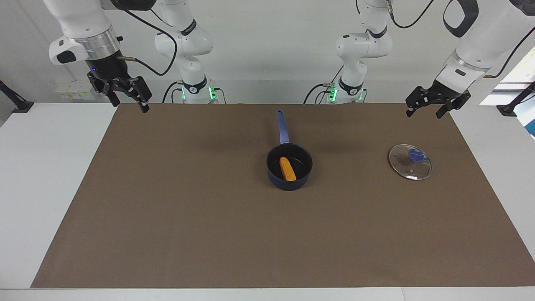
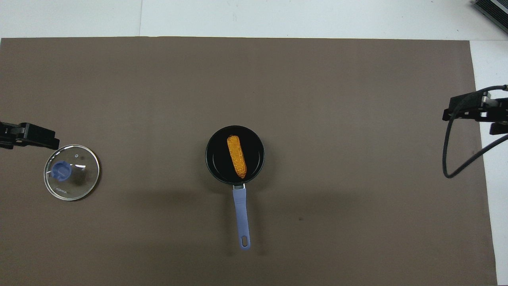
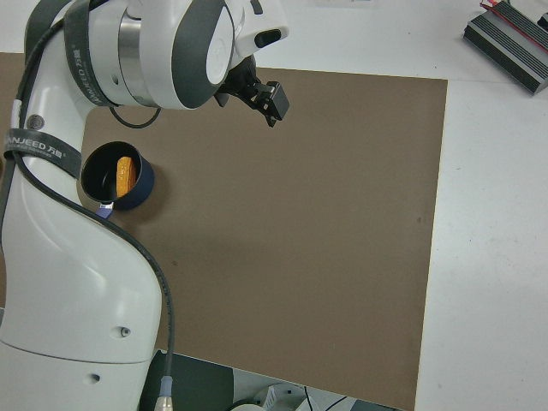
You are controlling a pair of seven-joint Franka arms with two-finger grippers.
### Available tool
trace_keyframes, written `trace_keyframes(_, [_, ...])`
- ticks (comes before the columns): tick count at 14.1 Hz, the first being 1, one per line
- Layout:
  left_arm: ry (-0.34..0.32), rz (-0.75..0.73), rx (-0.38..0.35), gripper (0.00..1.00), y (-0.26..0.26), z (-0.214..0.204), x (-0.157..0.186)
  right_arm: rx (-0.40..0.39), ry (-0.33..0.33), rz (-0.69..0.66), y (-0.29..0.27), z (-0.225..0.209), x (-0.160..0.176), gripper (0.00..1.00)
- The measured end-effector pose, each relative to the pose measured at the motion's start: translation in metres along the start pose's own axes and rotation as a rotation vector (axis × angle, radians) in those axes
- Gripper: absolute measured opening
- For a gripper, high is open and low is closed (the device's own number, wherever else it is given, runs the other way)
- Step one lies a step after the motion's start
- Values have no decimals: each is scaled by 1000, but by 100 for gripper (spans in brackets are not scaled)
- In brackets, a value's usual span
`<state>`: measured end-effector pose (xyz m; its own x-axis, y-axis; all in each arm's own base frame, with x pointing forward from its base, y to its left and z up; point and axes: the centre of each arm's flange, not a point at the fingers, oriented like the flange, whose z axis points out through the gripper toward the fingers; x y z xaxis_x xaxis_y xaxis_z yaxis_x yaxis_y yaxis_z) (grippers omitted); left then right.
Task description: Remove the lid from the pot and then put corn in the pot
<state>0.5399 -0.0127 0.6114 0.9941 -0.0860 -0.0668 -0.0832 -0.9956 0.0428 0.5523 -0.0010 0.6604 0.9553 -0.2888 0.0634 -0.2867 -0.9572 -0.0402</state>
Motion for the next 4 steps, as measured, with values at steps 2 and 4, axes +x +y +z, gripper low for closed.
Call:
trace_keyframes(2, [-2, 0, 0, 100, 0, 0, 0, 0, -1, -14, -7, 0, -2, 100])
trace_keyframes(4, [-4, 0, 0, 100, 0, 0, 0, -2, -3, -34, -17, 1, -6, 100])
